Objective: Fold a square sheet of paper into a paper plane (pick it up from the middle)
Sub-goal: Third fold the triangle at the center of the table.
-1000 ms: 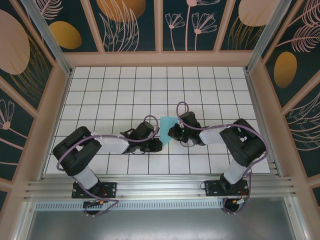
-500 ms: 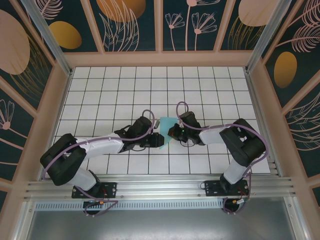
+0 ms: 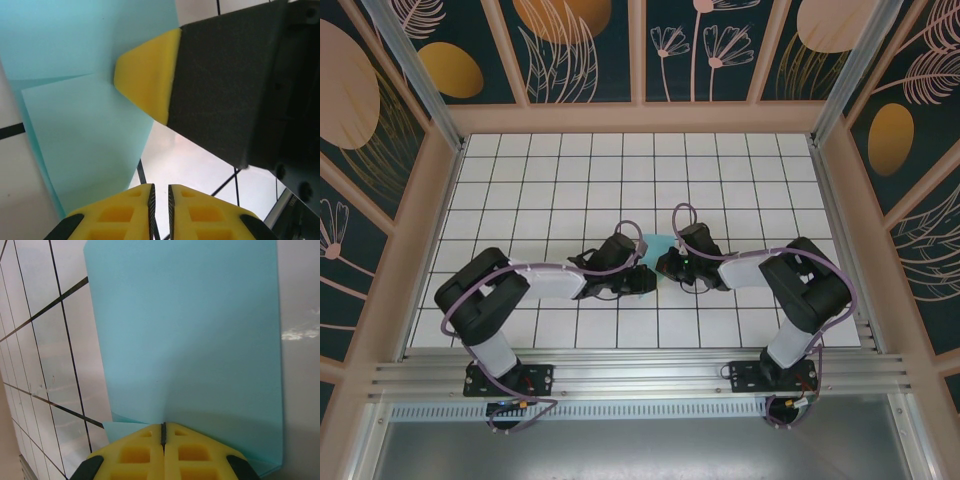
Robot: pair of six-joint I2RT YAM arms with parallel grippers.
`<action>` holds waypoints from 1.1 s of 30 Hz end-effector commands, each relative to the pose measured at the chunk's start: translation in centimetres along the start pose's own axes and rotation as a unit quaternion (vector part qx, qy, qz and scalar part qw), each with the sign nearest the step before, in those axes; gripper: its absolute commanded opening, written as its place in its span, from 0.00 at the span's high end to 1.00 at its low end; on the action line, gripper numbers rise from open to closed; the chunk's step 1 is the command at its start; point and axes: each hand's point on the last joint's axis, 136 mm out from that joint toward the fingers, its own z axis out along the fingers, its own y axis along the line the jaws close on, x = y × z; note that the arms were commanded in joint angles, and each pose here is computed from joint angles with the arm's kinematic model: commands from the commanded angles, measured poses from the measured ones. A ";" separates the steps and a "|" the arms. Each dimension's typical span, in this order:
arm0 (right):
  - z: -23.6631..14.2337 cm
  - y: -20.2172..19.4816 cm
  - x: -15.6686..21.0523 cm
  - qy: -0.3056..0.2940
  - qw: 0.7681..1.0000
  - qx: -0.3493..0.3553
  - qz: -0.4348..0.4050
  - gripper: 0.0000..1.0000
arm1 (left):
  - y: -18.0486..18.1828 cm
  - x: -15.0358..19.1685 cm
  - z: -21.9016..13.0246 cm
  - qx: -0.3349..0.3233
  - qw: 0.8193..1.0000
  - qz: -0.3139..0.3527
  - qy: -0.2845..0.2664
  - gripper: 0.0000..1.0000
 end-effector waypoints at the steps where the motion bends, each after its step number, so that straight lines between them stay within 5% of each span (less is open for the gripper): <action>1: 0.7 -5.9 2.6 0.030 0.994 0.102 0.021 0.94 | 0.3 0.2 0.9 0.005 1.000 -0.011 0.009 0.81; 26: 1.0 -6.6 2.9 0.032 0.992 0.123 0.023 0.94 | 4.0 5.1 -1.3 -0.047 0.996 0.008 0.077 0.77; 33: 1.0 -6.5 3.2 0.034 0.991 0.125 0.020 0.94 | 6.5 5.5 -2.4 -0.107 0.992 0.000 0.064 0.78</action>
